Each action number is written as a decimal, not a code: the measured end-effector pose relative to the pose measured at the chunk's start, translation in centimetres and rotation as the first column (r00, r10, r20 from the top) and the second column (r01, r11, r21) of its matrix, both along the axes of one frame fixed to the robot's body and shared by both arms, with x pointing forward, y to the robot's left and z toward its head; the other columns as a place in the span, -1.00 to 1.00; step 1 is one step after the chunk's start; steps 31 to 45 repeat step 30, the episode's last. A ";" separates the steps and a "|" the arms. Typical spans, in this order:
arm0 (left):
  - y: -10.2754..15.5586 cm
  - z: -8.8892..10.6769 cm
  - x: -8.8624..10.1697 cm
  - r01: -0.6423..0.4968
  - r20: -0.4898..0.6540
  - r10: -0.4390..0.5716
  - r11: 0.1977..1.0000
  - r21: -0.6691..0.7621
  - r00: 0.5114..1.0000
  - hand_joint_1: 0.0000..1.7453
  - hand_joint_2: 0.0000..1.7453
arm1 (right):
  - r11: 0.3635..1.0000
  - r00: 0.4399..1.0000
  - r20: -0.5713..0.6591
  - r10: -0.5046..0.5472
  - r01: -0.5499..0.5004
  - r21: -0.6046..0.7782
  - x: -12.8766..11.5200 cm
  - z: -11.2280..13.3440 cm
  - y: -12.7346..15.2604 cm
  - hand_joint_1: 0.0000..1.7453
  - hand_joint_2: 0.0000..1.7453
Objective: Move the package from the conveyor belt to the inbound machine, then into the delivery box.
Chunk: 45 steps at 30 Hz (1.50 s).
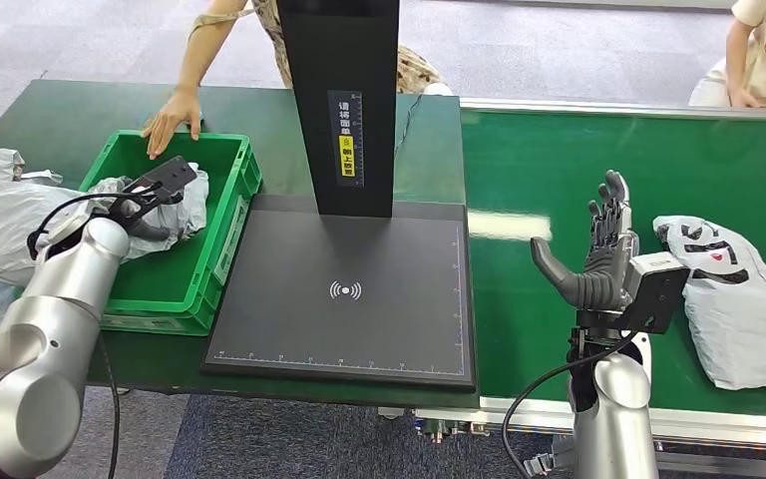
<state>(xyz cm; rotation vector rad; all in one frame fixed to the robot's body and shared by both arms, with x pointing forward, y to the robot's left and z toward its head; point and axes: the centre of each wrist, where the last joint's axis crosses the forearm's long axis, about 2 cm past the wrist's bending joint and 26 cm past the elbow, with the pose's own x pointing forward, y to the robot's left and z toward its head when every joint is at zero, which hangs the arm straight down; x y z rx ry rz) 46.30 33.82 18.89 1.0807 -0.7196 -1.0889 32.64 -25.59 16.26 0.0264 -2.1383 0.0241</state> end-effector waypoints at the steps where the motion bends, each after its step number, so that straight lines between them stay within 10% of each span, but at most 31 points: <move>1: 0.0 0.0 0.0 0.007 0.035 -0.006 1.000 -0.010 0.999 -1.00 1.00 | 1.000 1.000 -0.001 0.000 0.000 0.003 0.0 0.0 0.0 -1.00 1.00; 8: -1.2 0.6 0.1 0.163 0.334 -0.110 0.977 -0.135 0.936 -1.00 1.00 | 1.000 1.000 -0.019 -0.007 0.007 0.010 -0.7 -0.6 -0.1 -1.00 1.00; 22: -7.2 5.1 -2.0 0.505 0.769 -0.182 0.839 -0.203 0.613 -1.00 1.00 | 0.998 0.998 -0.023 -0.066 0.066 0.014 -2.9 -1.4 -1.0 -1.00 1.00; 26: -8.5 5.3 -2.9 0.565 0.778 -0.208 0.796 -0.218 0.593 -1.00 1.00 | 0.997 0.997 -0.015 -0.079 0.080 0.014 -3.3 -1.3 -1.4 -1.00 1.00; 30: -9.8 4.7 -4.1 0.762 0.819 -0.170 0.506 -0.404 0.547 -1.00 1.00 | 0.996 0.996 -0.011 -0.084 0.084 0.014 -3.5 -1.2 -1.6 -1.00 1.00; 45: -9.8 4.7 -4.1 0.762 0.819 -0.170 0.506 -0.404 0.547 -1.00 1.00 | 0.996 0.996 -0.011 -0.084 0.084 0.014 -3.5 -1.2 -1.6 -1.00 1.00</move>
